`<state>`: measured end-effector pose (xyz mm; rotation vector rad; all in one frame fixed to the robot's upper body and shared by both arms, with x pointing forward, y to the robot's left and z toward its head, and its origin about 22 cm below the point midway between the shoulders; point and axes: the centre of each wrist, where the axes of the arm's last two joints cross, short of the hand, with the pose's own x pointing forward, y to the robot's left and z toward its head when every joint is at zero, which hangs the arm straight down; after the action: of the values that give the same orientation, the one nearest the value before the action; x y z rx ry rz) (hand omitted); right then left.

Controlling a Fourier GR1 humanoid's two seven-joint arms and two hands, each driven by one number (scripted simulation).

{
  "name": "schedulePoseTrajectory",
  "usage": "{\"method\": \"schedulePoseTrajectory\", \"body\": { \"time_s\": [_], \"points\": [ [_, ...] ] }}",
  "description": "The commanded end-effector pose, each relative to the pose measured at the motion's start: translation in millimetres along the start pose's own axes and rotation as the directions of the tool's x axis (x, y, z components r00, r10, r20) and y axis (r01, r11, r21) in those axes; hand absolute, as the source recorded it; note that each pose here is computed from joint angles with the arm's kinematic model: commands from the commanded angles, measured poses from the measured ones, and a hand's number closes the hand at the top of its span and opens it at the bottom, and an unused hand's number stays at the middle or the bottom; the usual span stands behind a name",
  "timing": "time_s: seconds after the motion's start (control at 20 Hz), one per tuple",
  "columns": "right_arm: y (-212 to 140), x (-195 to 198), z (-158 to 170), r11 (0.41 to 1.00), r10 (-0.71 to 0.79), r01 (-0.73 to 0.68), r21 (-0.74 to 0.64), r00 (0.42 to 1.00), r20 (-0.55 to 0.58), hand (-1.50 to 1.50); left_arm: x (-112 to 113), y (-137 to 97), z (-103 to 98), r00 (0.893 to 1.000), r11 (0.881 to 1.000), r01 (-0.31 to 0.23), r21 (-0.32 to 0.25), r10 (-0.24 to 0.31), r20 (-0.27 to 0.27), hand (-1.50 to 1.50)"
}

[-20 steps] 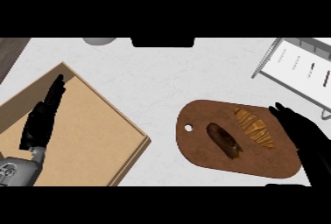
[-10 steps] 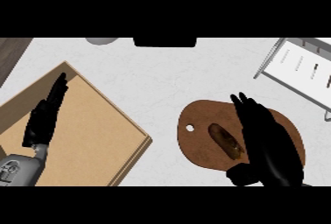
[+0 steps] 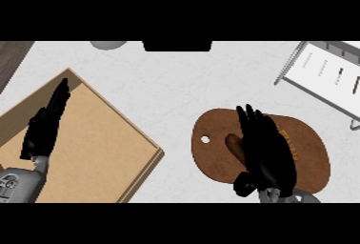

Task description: Pick the sweet potato from the cutting board and place it in the tiered basket

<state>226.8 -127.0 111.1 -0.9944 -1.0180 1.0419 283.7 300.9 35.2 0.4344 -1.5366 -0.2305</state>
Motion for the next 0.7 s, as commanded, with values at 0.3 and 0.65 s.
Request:
{"method": "schedulePoseTrajectory", "body": {
  "time_s": [0.3, 0.65],
  "points": [
    [23, -4, -8, 0.991, 0.131, -0.128, 0.034, 0.987, -0.099, -1.50, -7, -9, 13, 1.000, 1.000, -0.001, 0.007, 0.001, 0.001, 0.00],
    [53, 18, 20, 0.978, 0.208, -0.211, -0.011, 0.972, -0.105, -1.50, 4, -18, 11, 1.000, 1.000, -0.008, 0.001, 0.008, -0.009, 0.00]
  ]
}}
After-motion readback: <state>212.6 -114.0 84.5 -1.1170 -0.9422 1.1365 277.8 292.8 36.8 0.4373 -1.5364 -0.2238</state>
